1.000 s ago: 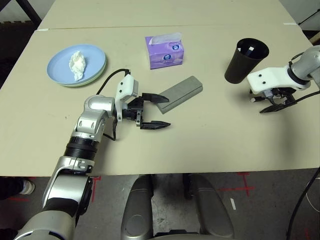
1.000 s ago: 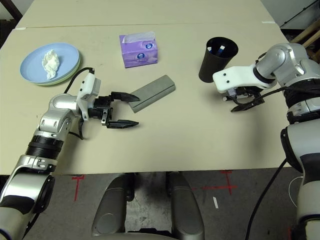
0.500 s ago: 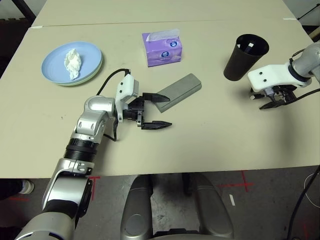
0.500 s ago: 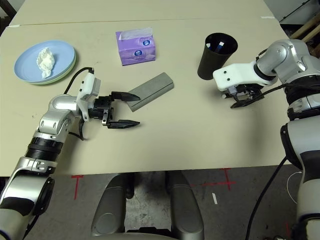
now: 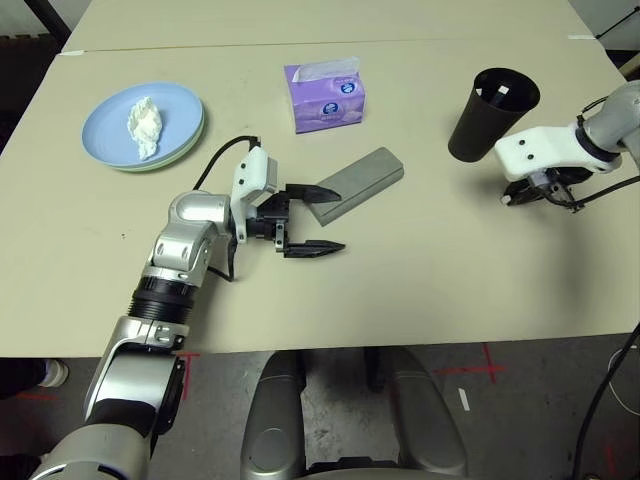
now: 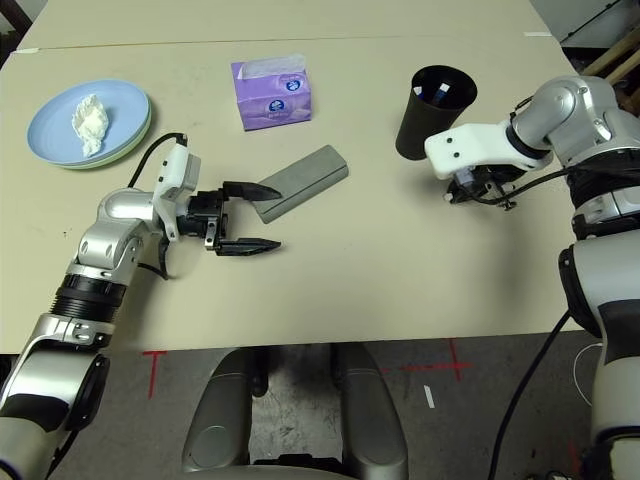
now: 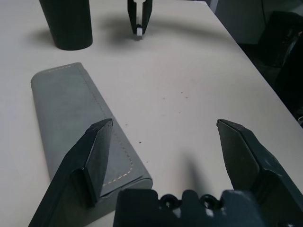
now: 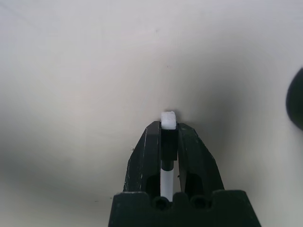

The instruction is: Organize and tidy the items on the table.

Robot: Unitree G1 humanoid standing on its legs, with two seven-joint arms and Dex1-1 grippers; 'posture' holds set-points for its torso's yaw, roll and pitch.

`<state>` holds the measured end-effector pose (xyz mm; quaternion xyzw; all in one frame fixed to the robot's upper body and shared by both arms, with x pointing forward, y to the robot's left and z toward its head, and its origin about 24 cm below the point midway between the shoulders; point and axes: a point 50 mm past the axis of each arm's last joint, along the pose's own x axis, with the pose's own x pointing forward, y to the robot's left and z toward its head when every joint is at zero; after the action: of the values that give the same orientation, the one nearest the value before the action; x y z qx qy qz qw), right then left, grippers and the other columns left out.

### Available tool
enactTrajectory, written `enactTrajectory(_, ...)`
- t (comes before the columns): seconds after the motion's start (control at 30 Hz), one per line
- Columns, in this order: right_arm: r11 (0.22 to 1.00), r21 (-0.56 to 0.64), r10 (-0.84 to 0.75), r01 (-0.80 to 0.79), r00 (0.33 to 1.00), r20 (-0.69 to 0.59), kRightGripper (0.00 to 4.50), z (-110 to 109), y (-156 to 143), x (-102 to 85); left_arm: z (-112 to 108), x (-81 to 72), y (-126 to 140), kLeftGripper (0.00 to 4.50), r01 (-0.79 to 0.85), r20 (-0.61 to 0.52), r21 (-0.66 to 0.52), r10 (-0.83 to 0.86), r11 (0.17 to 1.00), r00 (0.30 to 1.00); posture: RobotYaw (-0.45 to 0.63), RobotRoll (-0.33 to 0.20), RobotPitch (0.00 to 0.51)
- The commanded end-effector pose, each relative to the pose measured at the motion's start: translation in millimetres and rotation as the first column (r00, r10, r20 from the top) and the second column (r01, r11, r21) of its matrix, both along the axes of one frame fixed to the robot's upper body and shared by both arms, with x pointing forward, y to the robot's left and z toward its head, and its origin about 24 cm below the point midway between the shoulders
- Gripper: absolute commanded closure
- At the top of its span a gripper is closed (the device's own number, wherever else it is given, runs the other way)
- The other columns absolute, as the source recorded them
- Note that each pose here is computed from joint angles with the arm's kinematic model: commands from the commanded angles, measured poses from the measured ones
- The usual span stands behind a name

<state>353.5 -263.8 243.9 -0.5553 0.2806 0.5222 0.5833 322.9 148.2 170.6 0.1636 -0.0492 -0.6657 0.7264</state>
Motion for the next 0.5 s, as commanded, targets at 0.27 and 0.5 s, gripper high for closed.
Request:
enactTrajectory(0.27,0.988,0.15,-0.042,0.042,0.999,-0.003,4.17,11,-3,-10.0,6,5.3,-2,0.0,0.01,0.042,0.019,-0.011,1.0,0.999,0.04,0.0,0.269)
enactTrajectory(0.5,0.949,0.31,-0.048,0.057,0.998,-0.035,4.17,15,4,-15.1,10,5.9,0,0.0,-0.01,0.091,0.018,0.008,1.0,0.996,0.05,0.0,0.246)
